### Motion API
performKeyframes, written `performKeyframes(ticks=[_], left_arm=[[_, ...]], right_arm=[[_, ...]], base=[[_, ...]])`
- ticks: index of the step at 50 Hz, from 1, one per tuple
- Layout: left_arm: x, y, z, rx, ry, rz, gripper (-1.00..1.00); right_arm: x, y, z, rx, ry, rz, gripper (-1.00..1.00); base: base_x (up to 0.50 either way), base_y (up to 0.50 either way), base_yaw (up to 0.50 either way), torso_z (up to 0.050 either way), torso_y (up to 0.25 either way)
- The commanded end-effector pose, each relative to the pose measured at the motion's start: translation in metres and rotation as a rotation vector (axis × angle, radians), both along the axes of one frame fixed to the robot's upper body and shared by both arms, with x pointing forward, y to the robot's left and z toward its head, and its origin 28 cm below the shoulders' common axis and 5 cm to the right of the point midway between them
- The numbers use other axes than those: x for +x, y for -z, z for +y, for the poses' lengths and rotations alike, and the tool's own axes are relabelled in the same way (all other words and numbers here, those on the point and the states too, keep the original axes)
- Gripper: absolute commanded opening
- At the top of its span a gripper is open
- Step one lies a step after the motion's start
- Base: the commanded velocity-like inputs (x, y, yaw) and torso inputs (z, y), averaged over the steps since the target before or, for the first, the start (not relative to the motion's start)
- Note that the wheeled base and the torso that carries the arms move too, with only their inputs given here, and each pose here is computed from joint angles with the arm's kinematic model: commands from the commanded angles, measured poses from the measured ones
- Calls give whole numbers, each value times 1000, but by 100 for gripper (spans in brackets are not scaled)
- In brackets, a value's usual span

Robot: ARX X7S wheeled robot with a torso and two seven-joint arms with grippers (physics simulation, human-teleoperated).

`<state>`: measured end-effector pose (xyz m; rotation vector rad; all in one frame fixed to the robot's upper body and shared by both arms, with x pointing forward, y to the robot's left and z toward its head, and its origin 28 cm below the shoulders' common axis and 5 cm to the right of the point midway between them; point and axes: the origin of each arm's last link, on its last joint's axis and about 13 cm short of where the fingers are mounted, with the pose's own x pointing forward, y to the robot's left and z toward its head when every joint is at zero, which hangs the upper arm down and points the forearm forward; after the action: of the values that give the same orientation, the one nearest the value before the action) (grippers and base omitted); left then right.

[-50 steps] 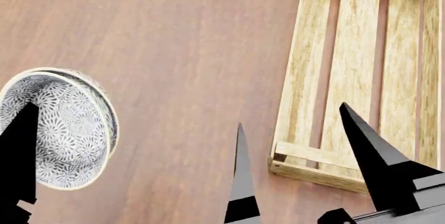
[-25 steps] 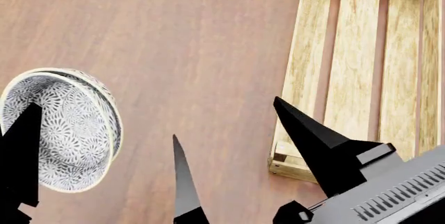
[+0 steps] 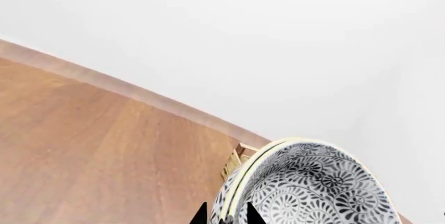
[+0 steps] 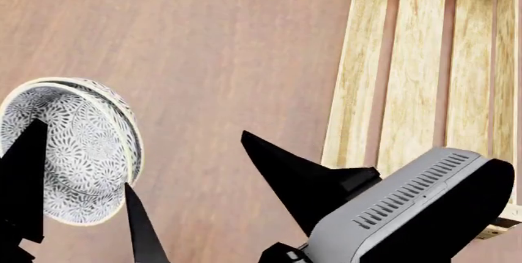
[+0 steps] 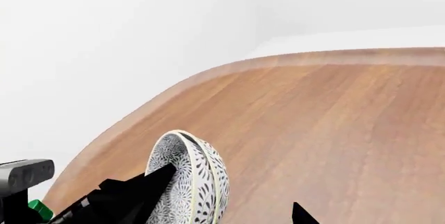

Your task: Stack the right bowl on the left bowl and place them in the tray.

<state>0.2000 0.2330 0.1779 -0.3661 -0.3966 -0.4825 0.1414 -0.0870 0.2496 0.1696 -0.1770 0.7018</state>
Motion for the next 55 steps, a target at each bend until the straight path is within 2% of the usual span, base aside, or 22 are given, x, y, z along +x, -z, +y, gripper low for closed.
performKeyframes(ticks=[1, 8, 55], left_arm=[[-1, -5, -1, -17, 11, -26, -100], [-1, -6, -1, -20, 12, -31, -100], [-17, -20, -2, -48, 58, -110, -100]], right_arm=[[-1, -3, 7, 93, -92, 51, 100], [1, -5, 10, 170, -139, 87, 100], [26, 4, 30, 192, -194, 129, 100]], base=[[0, 0, 0, 0, 0], [0, 0, 0, 0, 0], [0, 0, 0, 0, 1]])
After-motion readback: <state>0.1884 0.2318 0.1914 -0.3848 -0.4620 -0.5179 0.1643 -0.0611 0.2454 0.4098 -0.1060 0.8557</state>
